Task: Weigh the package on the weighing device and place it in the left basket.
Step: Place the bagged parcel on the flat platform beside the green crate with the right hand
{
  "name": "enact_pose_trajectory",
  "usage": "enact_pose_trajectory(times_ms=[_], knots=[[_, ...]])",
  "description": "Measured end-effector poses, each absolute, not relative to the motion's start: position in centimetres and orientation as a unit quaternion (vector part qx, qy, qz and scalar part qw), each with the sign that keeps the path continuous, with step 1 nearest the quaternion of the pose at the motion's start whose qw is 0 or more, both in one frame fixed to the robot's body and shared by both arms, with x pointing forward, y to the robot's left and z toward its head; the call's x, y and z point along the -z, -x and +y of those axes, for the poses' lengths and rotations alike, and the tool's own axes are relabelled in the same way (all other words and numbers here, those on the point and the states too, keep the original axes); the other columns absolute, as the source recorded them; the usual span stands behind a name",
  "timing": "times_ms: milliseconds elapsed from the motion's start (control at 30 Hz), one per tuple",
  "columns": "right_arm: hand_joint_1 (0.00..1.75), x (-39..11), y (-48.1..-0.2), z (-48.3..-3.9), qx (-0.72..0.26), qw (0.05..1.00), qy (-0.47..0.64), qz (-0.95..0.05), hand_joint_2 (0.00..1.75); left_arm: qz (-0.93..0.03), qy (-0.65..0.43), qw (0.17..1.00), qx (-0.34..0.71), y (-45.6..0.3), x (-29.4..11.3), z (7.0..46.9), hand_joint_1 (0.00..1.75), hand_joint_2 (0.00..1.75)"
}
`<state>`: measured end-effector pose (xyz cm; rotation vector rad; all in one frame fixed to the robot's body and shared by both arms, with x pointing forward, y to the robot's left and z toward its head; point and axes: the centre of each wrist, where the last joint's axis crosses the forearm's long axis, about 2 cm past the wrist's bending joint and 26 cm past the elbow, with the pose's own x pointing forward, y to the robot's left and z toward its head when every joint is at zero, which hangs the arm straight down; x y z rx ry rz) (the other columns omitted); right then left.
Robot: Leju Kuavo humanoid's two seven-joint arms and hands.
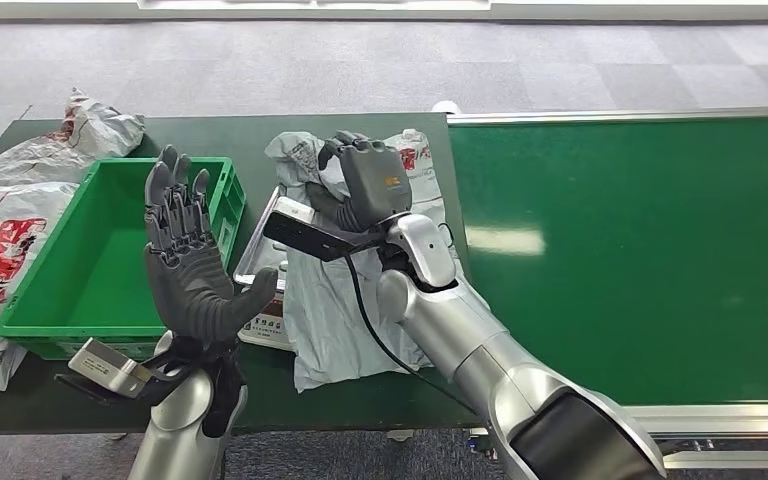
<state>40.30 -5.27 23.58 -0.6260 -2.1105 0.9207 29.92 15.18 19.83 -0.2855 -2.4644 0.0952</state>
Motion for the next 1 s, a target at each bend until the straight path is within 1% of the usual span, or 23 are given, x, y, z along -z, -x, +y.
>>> enact_pose_trajectory(times_ms=[100,167,333,467,633,800,900,1000], knots=[[0.0,-23.8,-39.9,-5.6,-0.328,0.336,0.346,-0.812,0.0,-0.94,0.1,0.324,-0.038,-29.6,-19.7,15.3,0.0,1.75],[0.0,-24.1,-39.8,-6.0,-0.311,0.318,0.379,-0.811,0.0,-0.941,0.096,0.323,-0.04,-29.5,-19.7,15.4,0.0,1.75],[0.0,-24.5,-39.8,-7.3,-0.276,0.326,0.398,-0.812,0.0,-0.942,0.091,0.322,-0.042,-29.4,-19.8,15.5,0.0,1.75],[0.0,-24.5,-40.4,-8.8,-0.247,0.356,0.419,-0.798,0.0,-0.942,0.088,0.322,-0.039,-29.2,-19.8,15.5,0.0,1.75],[0.0,-23.8,-41.0,-10.6,-0.226,0.424,0.411,-0.775,0.0,-0.941,0.085,0.325,-0.036,-29.1,-19.8,15.5,0.0,1.75],[0.0,-23.3,-41.3,-11.4,-0.23,0.464,0.394,-0.76,0.0,-0.942,0.083,0.324,-0.033,-29.0,-19.8,15.6,0.0,1.75],[0.0,-22.8,-41.5,-11.7,-0.248,0.497,0.358,-0.75,0.0,-0.942,0.081,0.324,-0.032,-28.9,-19.9,15.6,0.0,1.75],[0.0,-22.1,-41.6,-11.9,-0.262,0.507,0.304,-0.763,0.0,-0.943,0.08,0.322,-0.029,-28.8,-20.0,15.7,0.0,1.75]])
